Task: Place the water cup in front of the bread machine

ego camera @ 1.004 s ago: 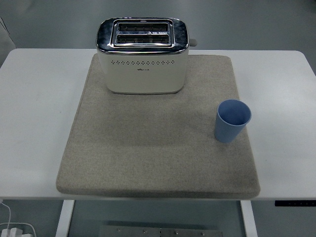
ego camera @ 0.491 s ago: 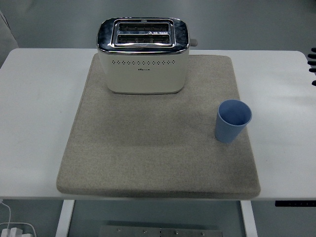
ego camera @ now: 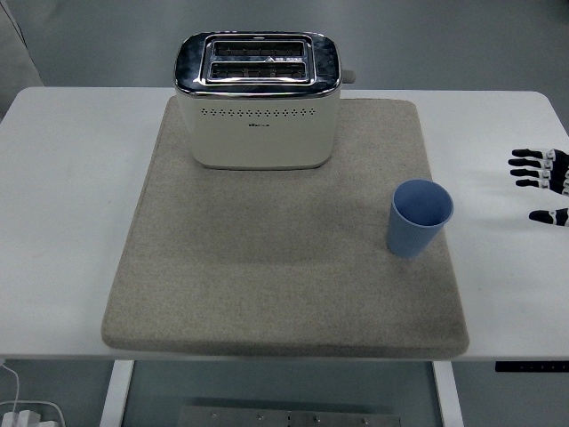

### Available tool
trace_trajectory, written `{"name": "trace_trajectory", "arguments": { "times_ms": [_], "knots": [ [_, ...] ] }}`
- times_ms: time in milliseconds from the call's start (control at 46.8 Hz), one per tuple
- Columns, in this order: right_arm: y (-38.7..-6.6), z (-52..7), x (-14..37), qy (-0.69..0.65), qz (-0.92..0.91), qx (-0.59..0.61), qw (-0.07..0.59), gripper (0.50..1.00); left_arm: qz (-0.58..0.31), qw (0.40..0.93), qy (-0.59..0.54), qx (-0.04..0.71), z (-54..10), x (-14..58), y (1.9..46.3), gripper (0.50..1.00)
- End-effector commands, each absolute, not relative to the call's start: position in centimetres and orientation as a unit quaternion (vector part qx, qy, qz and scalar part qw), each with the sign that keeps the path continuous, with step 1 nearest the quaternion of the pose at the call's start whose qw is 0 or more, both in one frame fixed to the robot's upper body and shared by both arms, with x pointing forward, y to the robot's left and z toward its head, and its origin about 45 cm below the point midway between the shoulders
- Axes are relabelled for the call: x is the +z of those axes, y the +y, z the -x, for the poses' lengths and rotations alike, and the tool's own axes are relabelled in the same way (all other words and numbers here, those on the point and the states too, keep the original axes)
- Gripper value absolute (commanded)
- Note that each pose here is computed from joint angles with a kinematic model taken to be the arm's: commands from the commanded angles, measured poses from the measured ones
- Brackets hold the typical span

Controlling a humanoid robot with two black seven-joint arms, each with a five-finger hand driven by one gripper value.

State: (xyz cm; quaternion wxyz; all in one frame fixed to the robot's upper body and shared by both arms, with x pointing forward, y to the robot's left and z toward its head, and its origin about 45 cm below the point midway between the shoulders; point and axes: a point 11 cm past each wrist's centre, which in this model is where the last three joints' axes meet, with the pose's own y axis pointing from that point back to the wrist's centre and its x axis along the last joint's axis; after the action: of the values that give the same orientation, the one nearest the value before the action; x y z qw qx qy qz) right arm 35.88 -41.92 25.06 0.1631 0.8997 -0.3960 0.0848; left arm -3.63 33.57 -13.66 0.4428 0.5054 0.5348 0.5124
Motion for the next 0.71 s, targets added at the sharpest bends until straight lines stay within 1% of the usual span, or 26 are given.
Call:
{"name": "trace_trajectory", "arguments": {
  "times_ms": [0,299,470,684],
  "knots": [
    [-40.7,-35.7,24.3,-0.386,-0.907,0.076,0.153,0.930,-0.506,0.443,0.535,0.512,3.6,-13.7,33.6,1.000],
    [-35.8,-35.7,21.3,-0.356,-0.927,0.042,0.107,0.930,-0.506,0.443,0.535,0.512,3.6,-13.7,33.6,1.000],
    [-33.9,-35.8,20.4,-0.345,-0.934,0.032,0.091,0.930,-0.506,0.443,0.535,0.512,3.7,-13.7,33.6,1.000],
    [-32.5,-36.1,19.8,-0.351,-0.932,0.040,0.084,0.928,-0.506,0.443,0.535,0.512,3.6,-13.7,33.6,1.000]
  ]
}}
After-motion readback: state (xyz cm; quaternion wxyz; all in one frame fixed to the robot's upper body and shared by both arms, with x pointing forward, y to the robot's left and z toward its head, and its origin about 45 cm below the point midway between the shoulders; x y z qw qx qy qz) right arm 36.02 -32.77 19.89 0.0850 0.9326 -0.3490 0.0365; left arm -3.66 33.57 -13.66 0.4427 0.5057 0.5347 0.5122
